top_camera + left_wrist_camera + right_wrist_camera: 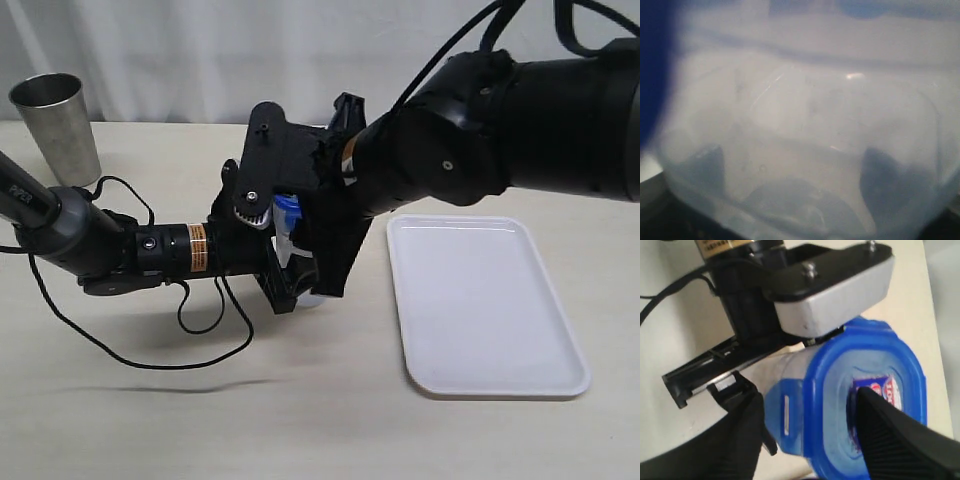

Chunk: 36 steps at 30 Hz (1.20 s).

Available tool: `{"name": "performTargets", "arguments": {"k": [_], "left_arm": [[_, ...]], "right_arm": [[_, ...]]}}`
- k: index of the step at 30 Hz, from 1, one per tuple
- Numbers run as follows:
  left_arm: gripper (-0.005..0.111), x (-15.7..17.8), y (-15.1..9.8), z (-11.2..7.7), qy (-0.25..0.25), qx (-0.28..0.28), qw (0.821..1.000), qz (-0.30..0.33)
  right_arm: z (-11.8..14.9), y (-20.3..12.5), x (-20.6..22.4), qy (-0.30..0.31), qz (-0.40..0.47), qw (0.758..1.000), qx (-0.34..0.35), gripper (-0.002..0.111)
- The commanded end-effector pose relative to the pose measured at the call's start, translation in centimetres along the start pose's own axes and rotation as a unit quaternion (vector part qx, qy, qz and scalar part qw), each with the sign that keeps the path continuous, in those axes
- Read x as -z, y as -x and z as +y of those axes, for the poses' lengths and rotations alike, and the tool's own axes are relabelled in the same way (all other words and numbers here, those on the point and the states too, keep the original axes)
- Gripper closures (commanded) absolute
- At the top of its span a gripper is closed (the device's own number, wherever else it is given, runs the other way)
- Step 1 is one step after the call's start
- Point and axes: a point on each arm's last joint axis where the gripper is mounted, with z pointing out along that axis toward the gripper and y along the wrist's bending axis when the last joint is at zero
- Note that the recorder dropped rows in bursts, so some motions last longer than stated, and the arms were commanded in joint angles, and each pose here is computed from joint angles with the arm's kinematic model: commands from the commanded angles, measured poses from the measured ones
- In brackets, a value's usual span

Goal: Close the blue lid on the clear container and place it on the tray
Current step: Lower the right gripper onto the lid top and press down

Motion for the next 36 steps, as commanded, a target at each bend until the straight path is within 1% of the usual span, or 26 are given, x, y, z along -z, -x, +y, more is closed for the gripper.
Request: {"name": "performTargets", "arguments": {"k": [1, 3, 6, 11, 12, 17, 23, 24, 25, 26, 30, 32, 33, 36], "left_arm": [[0.107, -0.1, 0.9, -0.4, -0.016, -0.016, 0.999, -0.023], [0.107, -0.1, 0.9, -0.4, -0.016, -0.016, 0.999, -0.023], [0.107, -0.1, 0.9, -0.4, -0.016, -0.016, 0.999, -0.023], [0.107, -0.1, 0.9, -0.4, -0.016, -0.016, 0.999, -0.023], [0.107, -0.1, 0.9, -0.4, -0.016, -0.016, 0.999, -0.023], [0.107, -0.1, 0.9, -0.4, -0.016, -0.016, 0.999, -0.023], [0.107, -0.1, 0.8, -0.4, -0.018, -0.017, 0.999, -0.022], [0.107, -0.1, 0.8, -0.4, -0.018, -0.017, 0.999, -0.022], [0.107, -0.1, 0.8, -0.4, -0.019, -0.018, 0.999, -0.022], [0.107, -0.1, 0.8, -0.4, -0.019, -0.018, 0.999, -0.022], [0.107, -0.1, 0.8, -0.4, -0.019, -0.018, 0.999, -0.022], [0.107, -0.1, 0.8, -0.4, -0.019, -0.018, 0.999, -0.022], [0.107, -0.1, 0.8, -0.4, -0.019, -0.018, 0.999, -0.022], [0.107, -0.1, 0.8, -0.4, -0.019, -0.017, 0.999, -0.022]], "right_arm": [[1.1, -0.7, -2.1, 0.022, 0.043, 0.999, -0.019, 0.057], [1.4, -1.2, -2.6, 0.031, 0.066, 0.997, -0.006, 0.06], [1.8, -1.8, -3.3, 0.045, 0.098, 0.994, 0.006, 0.069], [1.9, -2.2, -3.5, 0.048, 0.116, 0.992, 0.014, 0.071], [1.9, -2.2, -3.5, 0.048, 0.116, 0.992, 0.014, 0.073], [2.0, -2.4, -3.8, 0.048, 0.121, 0.991, 0.026, 0.088], [3.2, -3.4, -5.2, 0.06, 0.148, 0.987, 0.021, 0.091], [3.2, -3.5, -5.4, 0.06, 0.15, 0.987, 0.017, 0.094], [3.2, -3.5, -5.4, 0.06, 0.15, 0.987, 0.017, 0.102], [3.2, -3.5, -5.4, 0.06, 0.149, 0.987, 0.017, 0.104], [3.0, -3.5, -5.4, 0.047, 0.153, 0.987, 0.006, 0.103], [3.1, -3.5, -5.3, 0.052, 0.154, 0.987, -0.007, 0.103], [3.1, -3.3, -5.0, 0.062, 0.146, 0.987, -0.034, 0.098], [2.6, -2.8, -4.0, 0.063, 0.14, 0.987, -0.045, 0.075]]}}
